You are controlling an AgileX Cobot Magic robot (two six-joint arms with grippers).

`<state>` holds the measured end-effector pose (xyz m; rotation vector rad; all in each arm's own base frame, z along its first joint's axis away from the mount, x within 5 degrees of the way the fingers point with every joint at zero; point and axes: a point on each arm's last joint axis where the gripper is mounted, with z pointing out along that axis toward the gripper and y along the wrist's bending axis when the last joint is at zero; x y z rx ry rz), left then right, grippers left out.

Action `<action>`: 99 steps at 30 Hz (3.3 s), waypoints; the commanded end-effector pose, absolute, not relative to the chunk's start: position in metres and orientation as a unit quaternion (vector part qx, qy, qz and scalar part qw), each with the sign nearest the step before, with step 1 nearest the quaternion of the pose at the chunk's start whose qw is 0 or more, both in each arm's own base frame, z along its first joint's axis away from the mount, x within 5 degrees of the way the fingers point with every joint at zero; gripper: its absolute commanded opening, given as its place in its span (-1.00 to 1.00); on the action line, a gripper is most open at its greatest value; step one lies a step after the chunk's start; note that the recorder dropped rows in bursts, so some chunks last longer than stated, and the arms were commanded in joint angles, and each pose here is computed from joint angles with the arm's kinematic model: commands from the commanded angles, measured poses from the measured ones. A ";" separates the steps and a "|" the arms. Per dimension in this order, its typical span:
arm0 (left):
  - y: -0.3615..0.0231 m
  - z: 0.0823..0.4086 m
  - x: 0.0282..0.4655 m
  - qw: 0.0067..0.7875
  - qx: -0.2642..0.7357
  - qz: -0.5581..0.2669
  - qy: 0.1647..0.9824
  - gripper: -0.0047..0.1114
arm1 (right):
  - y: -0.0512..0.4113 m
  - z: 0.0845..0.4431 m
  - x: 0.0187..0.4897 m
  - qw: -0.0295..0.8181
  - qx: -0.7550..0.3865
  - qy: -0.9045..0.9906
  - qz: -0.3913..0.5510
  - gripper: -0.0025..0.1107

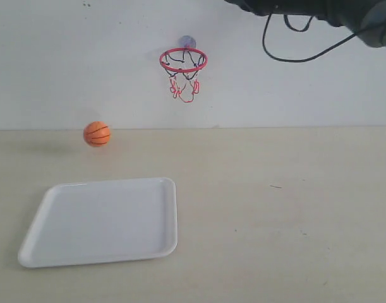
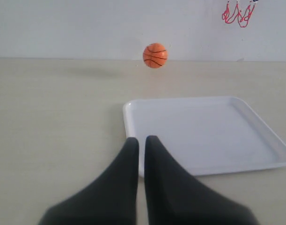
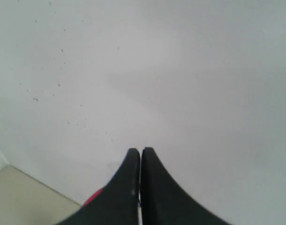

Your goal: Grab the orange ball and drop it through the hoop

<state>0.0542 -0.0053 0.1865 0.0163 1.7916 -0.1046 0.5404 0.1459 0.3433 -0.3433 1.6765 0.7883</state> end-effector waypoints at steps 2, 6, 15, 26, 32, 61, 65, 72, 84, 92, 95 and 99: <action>-0.005 0.186 0.054 0.624 0.005 -0.049 0.780 -0.85 | 0.098 0.340 0.530 0.482 -0.162 0.767 0.392 -0.96; -0.005 0.186 0.054 0.624 0.005 -0.049 0.780 -0.85 | 0.067 0.331 0.515 0.387 -0.196 0.794 0.425 -0.96; -0.005 0.186 0.054 0.624 0.005 -0.049 0.780 -0.85 | 0.030 0.368 0.500 0.386 -0.107 0.823 0.403 -0.96; -0.005 0.186 0.054 0.624 0.005 -0.049 0.780 -0.85 | 0.037 0.440 0.405 0.394 -0.144 0.853 0.311 -0.96; -0.005 0.186 0.054 0.624 0.005 -0.049 0.780 -0.85 | 0.034 0.427 0.349 0.349 -0.147 0.885 0.270 -0.96; -0.005 0.186 0.054 0.624 0.005 -0.049 0.780 -0.85 | 0.034 0.308 0.160 0.517 -0.056 0.823 0.227 -0.96; -0.005 0.186 0.054 0.624 0.005 -0.049 0.780 -0.85 | 0.034 0.308 0.160 0.517 -0.056 0.823 0.227 -0.96; -0.005 0.186 0.054 0.624 0.005 -0.049 0.780 -0.85 | 0.031 0.324 0.138 0.575 -0.088 0.794 0.177 -0.96; -0.005 0.186 0.054 0.624 0.005 -0.049 0.780 -0.85 | 0.032 0.310 0.031 0.741 -0.104 0.652 0.126 -0.96; -0.005 0.186 0.054 0.624 0.005 -0.049 0.780 -0.85 | 0.026 0.299 0.033 0.703 -0.079 0.701 0.097 -0.96; -0.005 0.186 0.054 0.624 0.005 -0.049 0.780 -0.85 | 0.019 0.293 0.034 0.682 -0.037 0.726 0.080 -0.96; -0.005 0.186 0.054 0.624 0.005 -0.049 0.780 -0.85 | 0.012 0.291 0.035 0.677 -0.014 0.734 0.050 -0.96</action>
